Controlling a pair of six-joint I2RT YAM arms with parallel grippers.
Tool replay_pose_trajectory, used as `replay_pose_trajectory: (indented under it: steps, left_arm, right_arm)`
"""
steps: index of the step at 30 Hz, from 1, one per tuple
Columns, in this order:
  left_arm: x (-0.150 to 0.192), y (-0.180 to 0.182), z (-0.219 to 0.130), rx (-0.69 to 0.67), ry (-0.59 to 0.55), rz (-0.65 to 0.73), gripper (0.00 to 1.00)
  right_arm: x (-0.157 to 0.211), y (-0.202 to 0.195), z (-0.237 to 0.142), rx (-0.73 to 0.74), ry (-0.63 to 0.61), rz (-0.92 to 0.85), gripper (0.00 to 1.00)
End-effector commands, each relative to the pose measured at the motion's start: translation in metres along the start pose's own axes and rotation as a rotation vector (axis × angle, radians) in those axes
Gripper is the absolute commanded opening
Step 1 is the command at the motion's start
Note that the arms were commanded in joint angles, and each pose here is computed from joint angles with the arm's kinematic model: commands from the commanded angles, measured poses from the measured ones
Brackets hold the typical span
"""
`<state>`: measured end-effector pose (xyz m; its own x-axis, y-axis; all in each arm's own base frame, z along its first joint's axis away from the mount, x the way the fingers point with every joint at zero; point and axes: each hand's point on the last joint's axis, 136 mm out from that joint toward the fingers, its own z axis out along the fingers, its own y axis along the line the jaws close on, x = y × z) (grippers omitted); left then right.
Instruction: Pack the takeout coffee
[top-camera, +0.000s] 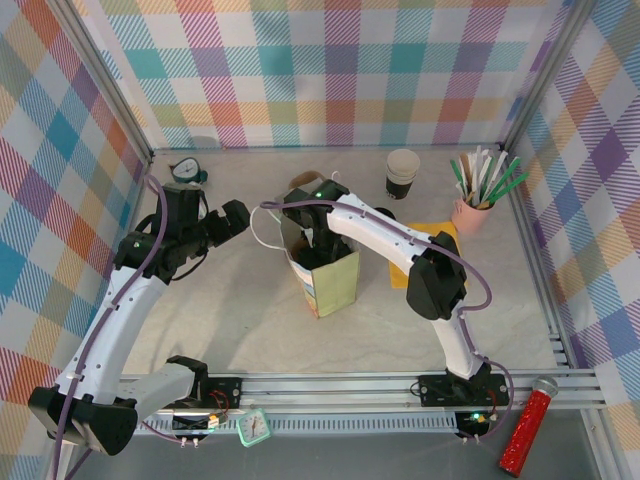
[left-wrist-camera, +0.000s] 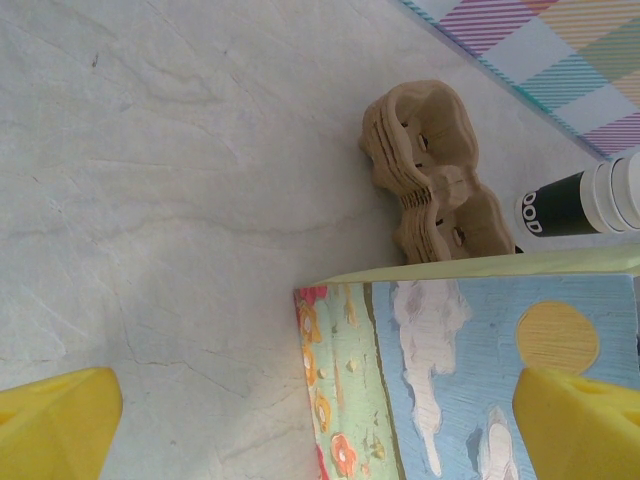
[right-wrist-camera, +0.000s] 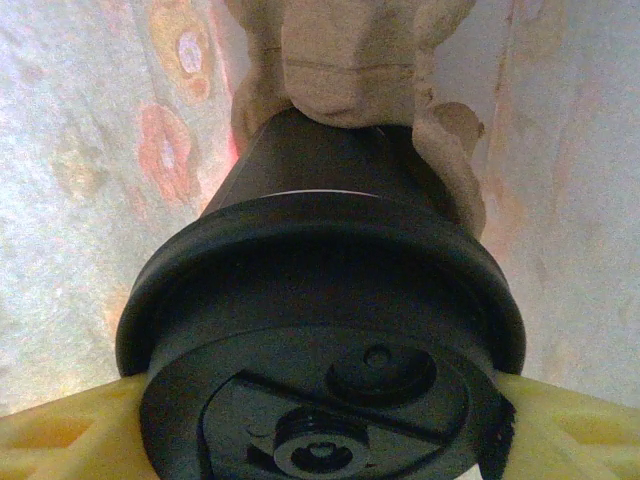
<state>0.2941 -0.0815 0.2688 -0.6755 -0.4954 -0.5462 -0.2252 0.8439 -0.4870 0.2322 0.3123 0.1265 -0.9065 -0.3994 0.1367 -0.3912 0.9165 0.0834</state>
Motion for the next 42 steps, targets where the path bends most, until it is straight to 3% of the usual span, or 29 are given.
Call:
replay_pose_trajectory:
  steps: [1,42]
  left_arm:
    - [-0.01,-0.009,-0.006,0.037,-0.029,-0.015,1.0]
    - [-0.009,-0.008,-0.004,0.035,-0.025,-0.019,1.0]
  right_arm:
    - [-0.008,-0.025,0.055,0.132,0.104,0.002,0.74]
    - [-0.002,-0.026,0.012,0.125,0.029,0.041,0.73]
